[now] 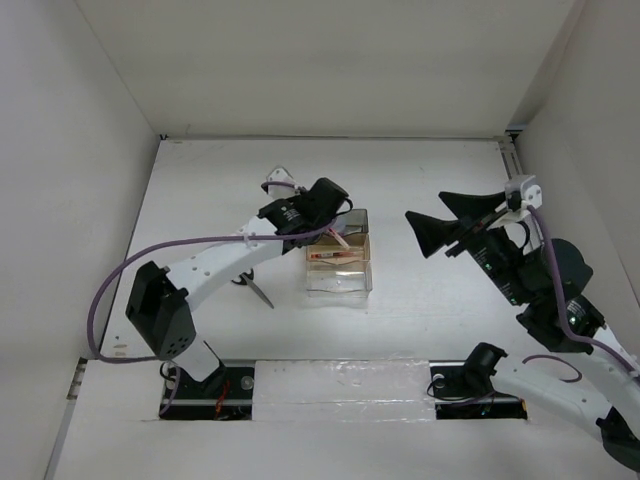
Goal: Sort the stationery into containers
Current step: Place the pen in the storage box.
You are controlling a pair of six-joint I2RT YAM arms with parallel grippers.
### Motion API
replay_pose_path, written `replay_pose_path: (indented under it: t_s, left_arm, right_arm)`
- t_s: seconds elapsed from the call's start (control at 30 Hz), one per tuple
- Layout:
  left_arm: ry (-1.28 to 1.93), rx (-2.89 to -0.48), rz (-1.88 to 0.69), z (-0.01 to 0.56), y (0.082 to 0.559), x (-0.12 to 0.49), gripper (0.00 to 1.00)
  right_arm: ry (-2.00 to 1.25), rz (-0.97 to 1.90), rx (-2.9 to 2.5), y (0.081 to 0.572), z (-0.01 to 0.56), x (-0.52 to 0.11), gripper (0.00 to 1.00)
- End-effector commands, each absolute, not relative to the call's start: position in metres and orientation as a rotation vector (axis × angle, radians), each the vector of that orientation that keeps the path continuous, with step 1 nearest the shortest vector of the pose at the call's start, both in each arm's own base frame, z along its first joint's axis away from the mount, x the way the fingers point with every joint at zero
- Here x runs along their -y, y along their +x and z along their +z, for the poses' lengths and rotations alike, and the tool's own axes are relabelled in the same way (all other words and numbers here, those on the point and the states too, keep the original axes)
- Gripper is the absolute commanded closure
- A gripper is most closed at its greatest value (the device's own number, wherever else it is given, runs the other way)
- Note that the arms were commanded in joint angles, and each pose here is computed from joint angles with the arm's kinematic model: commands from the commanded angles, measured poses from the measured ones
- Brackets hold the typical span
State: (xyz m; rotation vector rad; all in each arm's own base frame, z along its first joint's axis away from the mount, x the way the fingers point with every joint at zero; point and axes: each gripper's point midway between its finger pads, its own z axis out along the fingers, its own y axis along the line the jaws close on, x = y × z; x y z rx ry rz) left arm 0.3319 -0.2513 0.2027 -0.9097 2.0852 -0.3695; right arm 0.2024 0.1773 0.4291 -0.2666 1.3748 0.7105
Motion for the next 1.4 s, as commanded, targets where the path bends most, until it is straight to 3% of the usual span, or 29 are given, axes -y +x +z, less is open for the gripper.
replay_pose_path:
  t_s: [0.0,0.17,0.53,0.93,1.37]
  left_arm:
    - [-1.024,-1.957,-0.516,0.212,0.347,0.274,1.0]
    - [-1.045,-2.001,-0.366,0.193,0.339,0.277,1.0]
    - [-1.374,-1.85,-0.501,0.168,0.319,0.274,1.0]
    - [-1.61,-1.723,-0.397,0.137,0.322,0.266,1.0]
    - [-1.656,-1.602,-0.423,0.152,0.335,0.264,1.0]
  right_arm:
    - [-0.181,0.702,-1.361,0.201,0.443,-0.163,0.08]
    - [-0.184,0.7,-1.367,0.197,0.446,-0.158,0.08]
    - [-0.167,0.723,-1.357,0.198,0.439,-0.161,0.08]
    - [-0.21,0.744,-1.392,0.198,0.421,-0.172,0.08]
    - [-0.24,0.768,-1.388,0.193,0.419,-0.176,0.08]
